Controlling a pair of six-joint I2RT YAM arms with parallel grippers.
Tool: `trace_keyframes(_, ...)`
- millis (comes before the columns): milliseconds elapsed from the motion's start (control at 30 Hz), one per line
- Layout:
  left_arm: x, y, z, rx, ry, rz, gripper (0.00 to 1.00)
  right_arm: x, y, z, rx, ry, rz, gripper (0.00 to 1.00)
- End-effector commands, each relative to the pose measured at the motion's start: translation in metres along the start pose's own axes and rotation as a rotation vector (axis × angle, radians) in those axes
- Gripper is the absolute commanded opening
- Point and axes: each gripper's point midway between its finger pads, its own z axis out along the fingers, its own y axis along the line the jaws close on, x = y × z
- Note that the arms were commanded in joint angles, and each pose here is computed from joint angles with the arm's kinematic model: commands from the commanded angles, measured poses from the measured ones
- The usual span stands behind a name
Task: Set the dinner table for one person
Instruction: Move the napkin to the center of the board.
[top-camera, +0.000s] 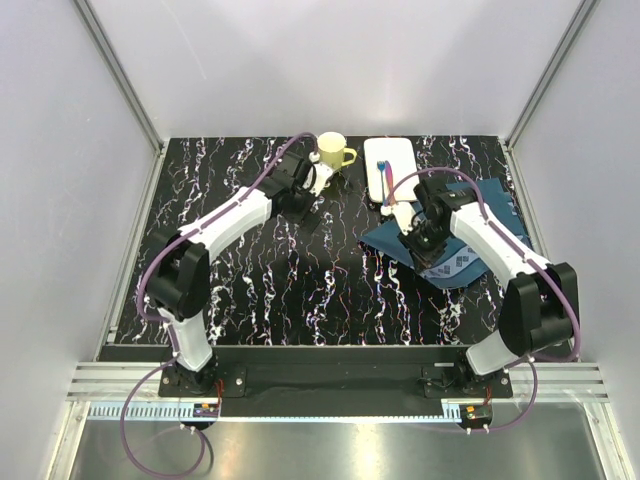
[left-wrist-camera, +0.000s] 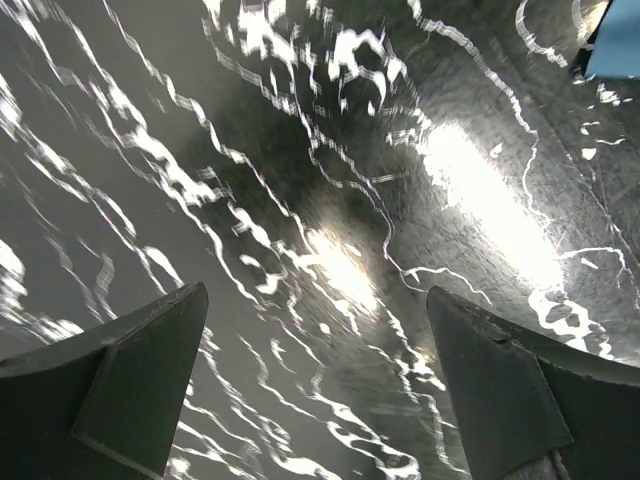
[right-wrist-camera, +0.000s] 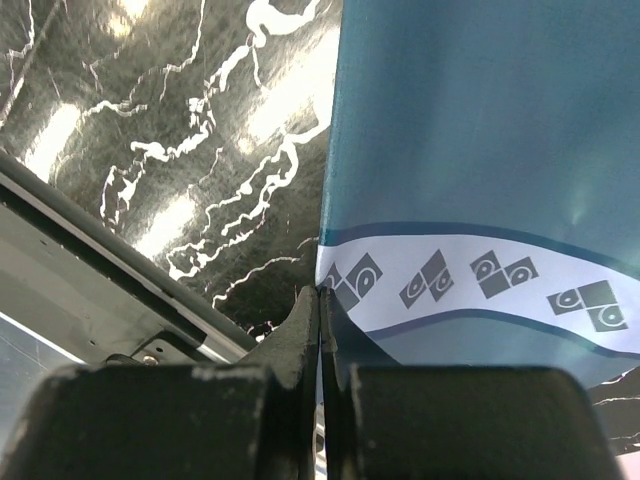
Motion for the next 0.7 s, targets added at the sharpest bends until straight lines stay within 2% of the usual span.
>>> trace_keyframes(0,-0.020,0.009,-0.014,-0.050,-0.019,-0.194,0.99,-0.029,0.001,-0.007,-0.009,-0.068,0.004,0.00)
trace_keyframes(167,-0.019,-0.011,-0.012,0.198,0.029,-0.474,0.99,-0.055,-0.004,-0.004,0.011,-0.125,0.033,0.00)
trace_keyframes(233,-0.020,-0.019,-0.007,0.265,0.048,-0.529,0.99,-0.060,-0.006,-0.001,0.016,-0.131,0.060,0.00)
trace_keyframes(467,-0.027,-0.053,0.011,0.430,0.103,-0.644,0.99,-0.084,0.007,0.009,-0.009,-0.159,0.070,0.00)
trace_keyframes(667,-0.042,-0.075,0.016,0.505,0.098,-0.649,0.99,-0.103,0.025,0.021,-0.056,-0.164,0.037,0.00)
